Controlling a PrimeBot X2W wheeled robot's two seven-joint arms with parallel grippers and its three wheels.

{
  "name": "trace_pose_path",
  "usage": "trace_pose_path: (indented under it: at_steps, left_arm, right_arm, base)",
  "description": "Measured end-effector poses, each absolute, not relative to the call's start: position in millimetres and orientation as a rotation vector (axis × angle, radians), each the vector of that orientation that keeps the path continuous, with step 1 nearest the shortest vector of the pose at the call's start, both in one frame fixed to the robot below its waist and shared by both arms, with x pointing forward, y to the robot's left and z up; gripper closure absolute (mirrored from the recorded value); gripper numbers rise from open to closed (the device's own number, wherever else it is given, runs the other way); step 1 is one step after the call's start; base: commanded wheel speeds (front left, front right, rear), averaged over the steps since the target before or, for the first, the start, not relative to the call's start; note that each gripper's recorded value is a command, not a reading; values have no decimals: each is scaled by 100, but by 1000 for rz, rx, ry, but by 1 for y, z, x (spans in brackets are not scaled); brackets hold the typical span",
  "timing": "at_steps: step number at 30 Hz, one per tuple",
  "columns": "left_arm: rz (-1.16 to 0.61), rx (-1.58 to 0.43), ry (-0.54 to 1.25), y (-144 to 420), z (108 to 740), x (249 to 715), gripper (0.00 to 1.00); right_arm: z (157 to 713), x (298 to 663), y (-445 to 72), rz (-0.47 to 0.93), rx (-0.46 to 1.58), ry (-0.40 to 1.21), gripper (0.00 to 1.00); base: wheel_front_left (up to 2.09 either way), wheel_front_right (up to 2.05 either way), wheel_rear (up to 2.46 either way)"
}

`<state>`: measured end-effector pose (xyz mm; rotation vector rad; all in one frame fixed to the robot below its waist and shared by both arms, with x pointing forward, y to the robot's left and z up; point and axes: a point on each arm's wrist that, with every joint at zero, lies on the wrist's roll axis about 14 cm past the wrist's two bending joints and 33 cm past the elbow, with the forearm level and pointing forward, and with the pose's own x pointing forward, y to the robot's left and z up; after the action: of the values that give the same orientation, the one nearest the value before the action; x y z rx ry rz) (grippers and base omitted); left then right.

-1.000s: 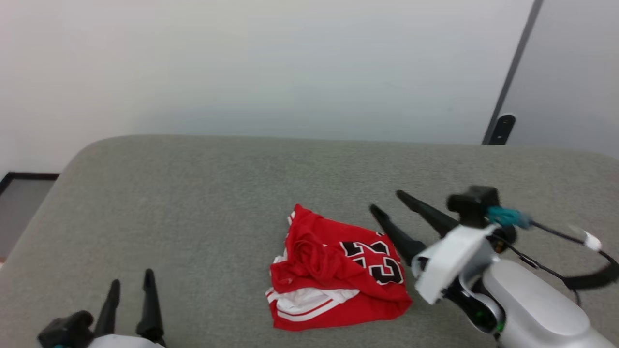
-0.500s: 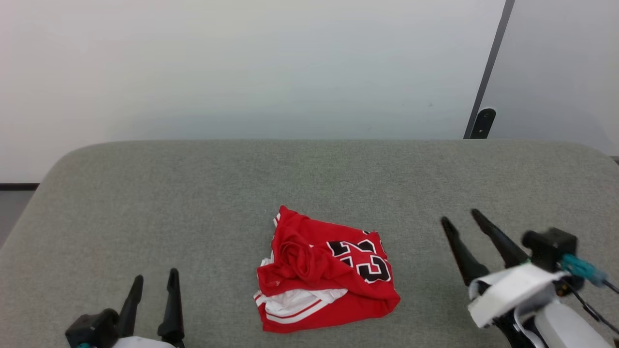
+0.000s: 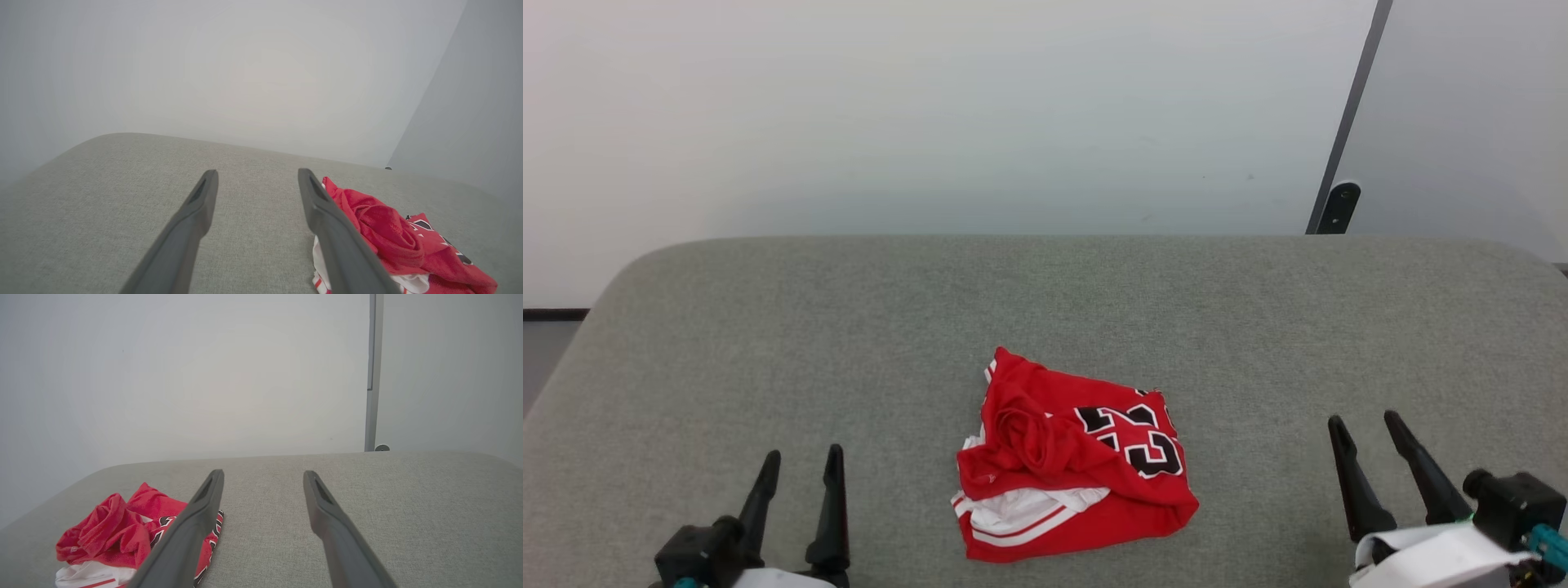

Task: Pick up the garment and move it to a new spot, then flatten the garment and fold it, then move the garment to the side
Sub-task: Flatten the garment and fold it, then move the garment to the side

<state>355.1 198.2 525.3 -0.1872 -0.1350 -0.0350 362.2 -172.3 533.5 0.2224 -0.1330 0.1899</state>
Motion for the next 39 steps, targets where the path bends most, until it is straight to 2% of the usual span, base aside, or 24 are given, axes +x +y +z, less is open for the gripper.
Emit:
trace_pose_path:
  at_steps: [26, 31, 39]
  left_arm:
    - [-94, -183, -103, 177, 515, 363, 0]
    - [-64, -180, -112, 191, 517, 362, 0]
    - [87, -129, -141, 256, 526, 343, 0]
  right_arm:
    - [525, 354, -184, 135, 218, -122, 0]
    - [508, 357, -163, 209, 208, -54, 0]
    - [499, 385, -123, 360, 163, 30, 0]
  base:
    - [0, 0, 0]
    - [0, 0, 0]
    - [0, 0, 0]
